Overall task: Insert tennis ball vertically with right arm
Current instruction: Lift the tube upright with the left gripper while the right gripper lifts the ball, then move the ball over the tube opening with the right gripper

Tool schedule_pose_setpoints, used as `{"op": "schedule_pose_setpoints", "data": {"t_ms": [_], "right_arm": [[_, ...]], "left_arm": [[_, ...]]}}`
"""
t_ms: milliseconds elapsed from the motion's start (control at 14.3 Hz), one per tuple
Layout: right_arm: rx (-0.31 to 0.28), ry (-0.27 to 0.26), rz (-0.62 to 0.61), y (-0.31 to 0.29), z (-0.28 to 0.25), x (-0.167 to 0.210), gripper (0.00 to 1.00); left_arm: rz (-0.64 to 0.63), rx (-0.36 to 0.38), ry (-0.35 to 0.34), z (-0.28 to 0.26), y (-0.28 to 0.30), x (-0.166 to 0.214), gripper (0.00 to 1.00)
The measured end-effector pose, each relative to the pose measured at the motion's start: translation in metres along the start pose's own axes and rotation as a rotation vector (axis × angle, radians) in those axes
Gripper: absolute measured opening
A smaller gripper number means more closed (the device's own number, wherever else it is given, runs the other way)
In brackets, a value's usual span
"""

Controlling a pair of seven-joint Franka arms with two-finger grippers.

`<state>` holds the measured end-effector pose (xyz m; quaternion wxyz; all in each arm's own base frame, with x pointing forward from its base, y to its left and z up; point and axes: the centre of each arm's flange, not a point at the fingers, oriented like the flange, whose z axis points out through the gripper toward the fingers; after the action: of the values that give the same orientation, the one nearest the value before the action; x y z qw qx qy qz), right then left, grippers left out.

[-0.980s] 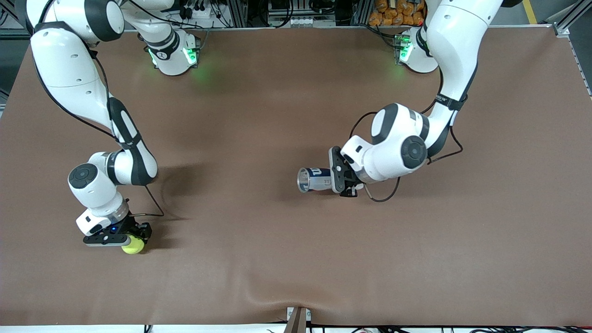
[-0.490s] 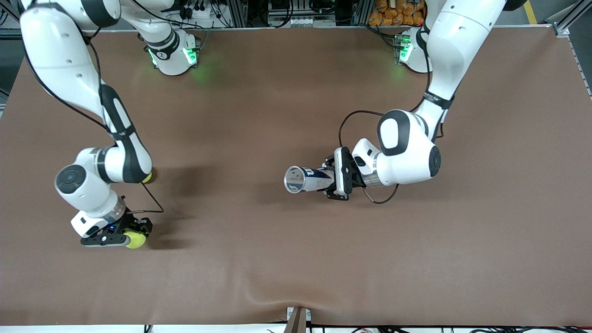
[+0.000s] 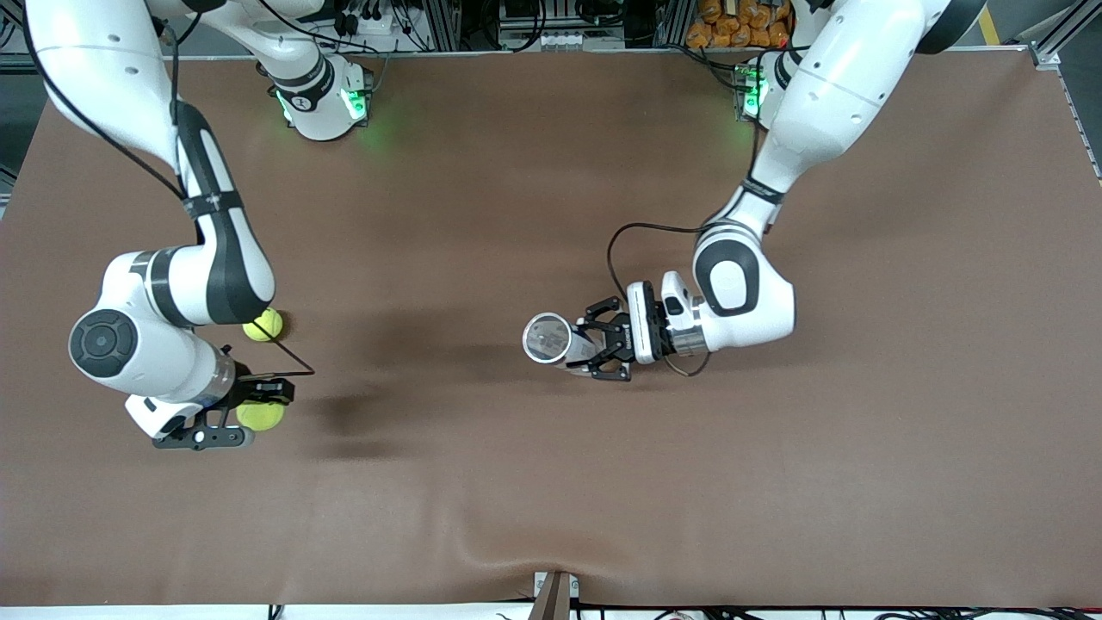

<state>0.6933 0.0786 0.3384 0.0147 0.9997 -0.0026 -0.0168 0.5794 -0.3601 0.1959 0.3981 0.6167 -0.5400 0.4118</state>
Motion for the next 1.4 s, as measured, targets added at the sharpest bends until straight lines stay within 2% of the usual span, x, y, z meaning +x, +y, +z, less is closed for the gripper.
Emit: {"op": "schedule_pose_setpoints", "data": {"t_ms": [210, 280, 490, 700, 980, 1400], "right_arm": [[0.000, -0.032, 0.099, -0.068, -0.023, -0.011, 0.63], [0.008, -0.031, 0.139, -0.094, -0.027, -0.017, 0.63], [0.039, -0.046, 0.247, -0.162, -0.037, -0.039, 0.63], [0.032, -0.091, 0.285, -0.186, -0.068, -0.058, 0.63], [0.015, -0.129, 0.309, -0.197, -0.104, -0.075, 0.63], [0.017, -0.180, 0.424, -0.259, -0.114, -0.115, 0.63]], "left_arm": [[0.038, 0.051, 0.107, 0.040, 0.030, -0.012, 0.58], [0.049, 0.072, 0.133, 0.051, 0.040, -0.015, 0.54], [0.041, 0.105, 0.184, 0.081, 0.069, -0.022, 0.54], [-0.023, 0.132, 0.224, 0.116, 0.105, -0.031, 0.54], [-0.100, 0.127, 0.330, 0.153, 0.145, -0.039, 0.55], [-0.095, 0.126, 0.330, 0.160, 0.153, -0.055, 0.55]]}}
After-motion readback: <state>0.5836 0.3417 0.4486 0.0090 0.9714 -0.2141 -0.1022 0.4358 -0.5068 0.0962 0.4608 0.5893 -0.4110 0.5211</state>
